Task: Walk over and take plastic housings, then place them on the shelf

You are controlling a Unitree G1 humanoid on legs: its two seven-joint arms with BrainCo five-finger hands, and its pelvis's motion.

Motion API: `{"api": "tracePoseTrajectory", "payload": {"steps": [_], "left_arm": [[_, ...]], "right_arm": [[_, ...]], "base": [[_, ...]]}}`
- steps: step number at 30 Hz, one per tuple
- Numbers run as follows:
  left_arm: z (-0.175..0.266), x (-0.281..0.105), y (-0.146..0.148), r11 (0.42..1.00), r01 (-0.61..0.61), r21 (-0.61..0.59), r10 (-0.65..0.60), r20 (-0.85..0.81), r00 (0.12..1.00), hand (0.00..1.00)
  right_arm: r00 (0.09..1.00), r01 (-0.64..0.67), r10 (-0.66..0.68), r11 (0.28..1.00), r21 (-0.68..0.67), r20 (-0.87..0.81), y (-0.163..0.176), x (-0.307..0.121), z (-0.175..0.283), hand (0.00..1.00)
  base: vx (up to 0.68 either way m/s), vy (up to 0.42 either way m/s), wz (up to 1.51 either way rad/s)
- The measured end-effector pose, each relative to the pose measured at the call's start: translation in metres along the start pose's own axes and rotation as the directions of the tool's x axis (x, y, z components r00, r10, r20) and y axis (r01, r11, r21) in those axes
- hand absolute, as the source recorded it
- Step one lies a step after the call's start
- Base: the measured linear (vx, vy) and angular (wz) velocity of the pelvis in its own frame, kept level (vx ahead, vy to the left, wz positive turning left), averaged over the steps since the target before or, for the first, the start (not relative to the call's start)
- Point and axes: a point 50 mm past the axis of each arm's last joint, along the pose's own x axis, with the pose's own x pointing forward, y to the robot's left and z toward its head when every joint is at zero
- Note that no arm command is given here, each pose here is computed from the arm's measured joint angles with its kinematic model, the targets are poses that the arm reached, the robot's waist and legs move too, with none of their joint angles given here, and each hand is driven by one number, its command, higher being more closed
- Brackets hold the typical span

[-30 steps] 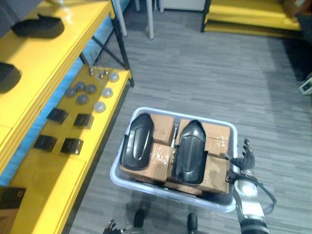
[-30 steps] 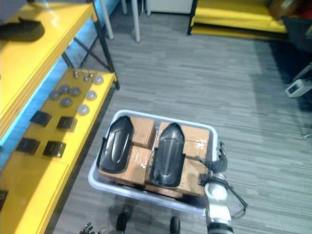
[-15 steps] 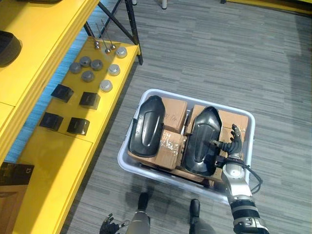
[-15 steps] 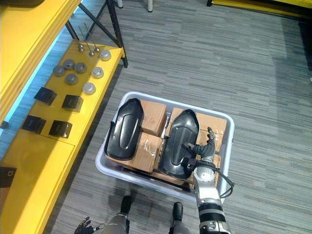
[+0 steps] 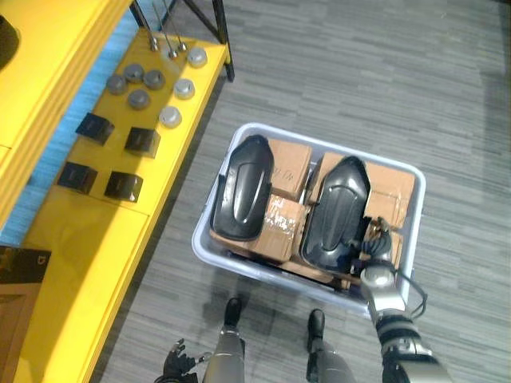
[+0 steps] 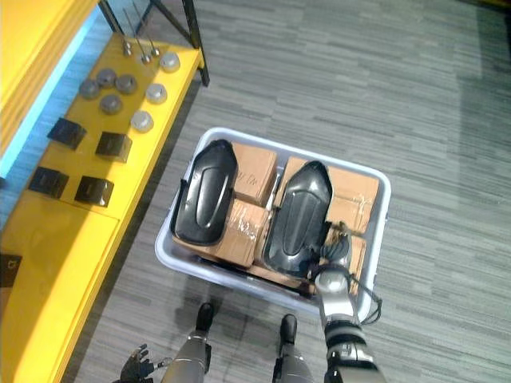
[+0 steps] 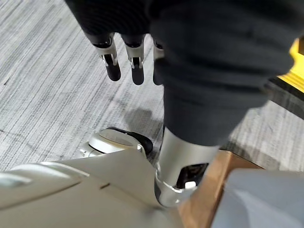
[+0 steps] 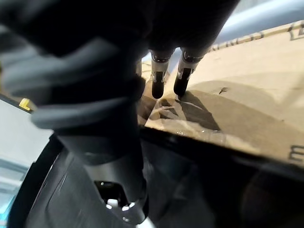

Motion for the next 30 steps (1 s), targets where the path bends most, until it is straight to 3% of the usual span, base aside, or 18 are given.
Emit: {"api": "tracePoseTrajectory", "payload": {"steps": [6, 13, 21, 27, 30], "left_arm": [[0.023, 0.008, -0.024, 0.995, 0.045, -0.085, -0.042, 0.046, 0.998, 0.0], [0.024, 0.008, -0.026, 0.995, 0.033, -0.094, -0.029, 0.039, 0.999, 0.0], [0.021, 0.003, -0.039, 0.994, 0.086, -0.073, -0.082, 0.055, 0.995, 0.0], [0.024, -0.008, -0.041, 0.99, 0.13, -0.058, -0.122, 0.133, 0.984, 0.0], [0.06, -0.02, -0.046, 0.977, 0.205, -0.053, -0.179, 0.308, 0.934, 0.0]], "right_arm": [[0.987, 0.141, -0.138, 0.99, -0.024, 0.079, -0.06, 0.04, 0.049, 1.0], [0.985, 0.04, -0.015, 0.99, -0.138, 0.174, -0.035, 0.032, 0.06, 1.0], [0.987, -0.135, 0.153, 0.958, -0.254, 0.054, 0.004, -0.007, -0.014, 1.0], [0.98, -0.176, 0.199, 0.908, -0.381, 0.02, 0.002, -0.039, -0.055, 1.0], [0.984, -0.123, 0.167, 0.889, -0.441, 0.062, -0.013, -0.044, -0.058, 1.0]], "base": [[-0.13, 0.005, 0.15], [0.0, -0.026, -0.03], [0.04, -0.008, 0.01], [0.01, 0.002, 0.0], [0.01, -0.004, -0.01]]}}
